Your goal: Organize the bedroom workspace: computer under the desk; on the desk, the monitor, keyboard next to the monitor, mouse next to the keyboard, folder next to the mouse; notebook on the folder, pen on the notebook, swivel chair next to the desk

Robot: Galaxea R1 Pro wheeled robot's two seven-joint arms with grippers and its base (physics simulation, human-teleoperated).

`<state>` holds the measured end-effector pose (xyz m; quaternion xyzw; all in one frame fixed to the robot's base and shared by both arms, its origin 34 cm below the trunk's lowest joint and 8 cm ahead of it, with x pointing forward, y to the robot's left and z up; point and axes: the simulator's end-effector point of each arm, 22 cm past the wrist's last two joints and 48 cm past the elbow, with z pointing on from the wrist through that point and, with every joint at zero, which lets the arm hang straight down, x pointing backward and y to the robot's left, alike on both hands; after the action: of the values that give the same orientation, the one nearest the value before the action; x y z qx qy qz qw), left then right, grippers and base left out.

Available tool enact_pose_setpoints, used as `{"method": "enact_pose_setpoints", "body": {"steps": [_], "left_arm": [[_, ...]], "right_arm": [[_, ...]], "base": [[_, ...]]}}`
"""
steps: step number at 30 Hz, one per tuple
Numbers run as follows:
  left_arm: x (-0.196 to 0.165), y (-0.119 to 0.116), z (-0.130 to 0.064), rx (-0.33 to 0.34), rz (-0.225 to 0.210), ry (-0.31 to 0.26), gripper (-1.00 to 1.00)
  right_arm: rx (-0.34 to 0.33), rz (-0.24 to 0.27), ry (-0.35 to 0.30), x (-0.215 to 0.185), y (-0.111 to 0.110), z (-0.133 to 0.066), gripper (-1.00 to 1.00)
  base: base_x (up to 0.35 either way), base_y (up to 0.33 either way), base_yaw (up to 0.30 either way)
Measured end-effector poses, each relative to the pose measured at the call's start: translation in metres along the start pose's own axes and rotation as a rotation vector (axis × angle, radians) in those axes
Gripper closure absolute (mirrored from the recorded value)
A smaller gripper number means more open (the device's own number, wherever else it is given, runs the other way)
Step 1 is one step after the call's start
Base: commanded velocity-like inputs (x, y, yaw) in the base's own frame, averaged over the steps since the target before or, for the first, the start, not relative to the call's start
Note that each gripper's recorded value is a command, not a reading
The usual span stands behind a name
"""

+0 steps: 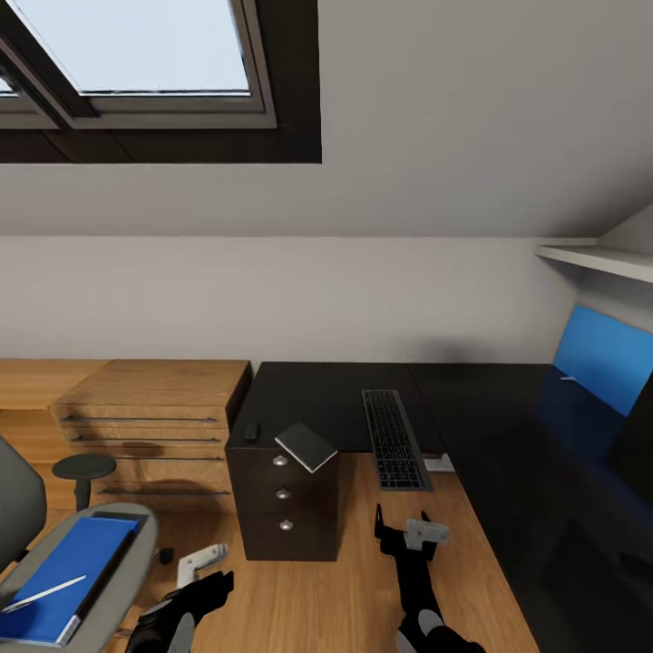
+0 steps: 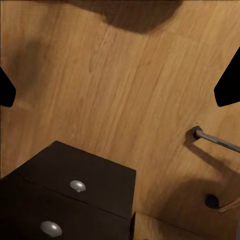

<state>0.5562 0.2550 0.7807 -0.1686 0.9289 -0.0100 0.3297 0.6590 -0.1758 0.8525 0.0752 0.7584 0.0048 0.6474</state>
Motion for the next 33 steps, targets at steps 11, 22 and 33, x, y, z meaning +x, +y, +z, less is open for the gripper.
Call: {"method": "enact_pose_setpoints", "body": {"steps": [11, 22, 33], "left_arm": [[-0.059, -0.054, -0.035, 0.143, -0.036, -0.076, -1.00], [-0.080, -0.088, -0.053, 0.282, -0.056, -0.119, -1.00], [-0.045, -0.066, -0.018, 0.233, -0.045, -0.050, -1.00]], "right_arm": [[0.188, 0.335, -0.066, -0.048, -0.043, 0.046, -1.00], [-0.114, 0.745, 0.153, -0.018, 0.006, 0.062, -1.00], [-0.197, 0.762, 0.168, 0.005, 0.010, 0.059, -1.00]], "base": [[0.000, 0.000, 0.000], [0.000, 0.000, 0.000], [0.000, 0.000, 0.000]]}}
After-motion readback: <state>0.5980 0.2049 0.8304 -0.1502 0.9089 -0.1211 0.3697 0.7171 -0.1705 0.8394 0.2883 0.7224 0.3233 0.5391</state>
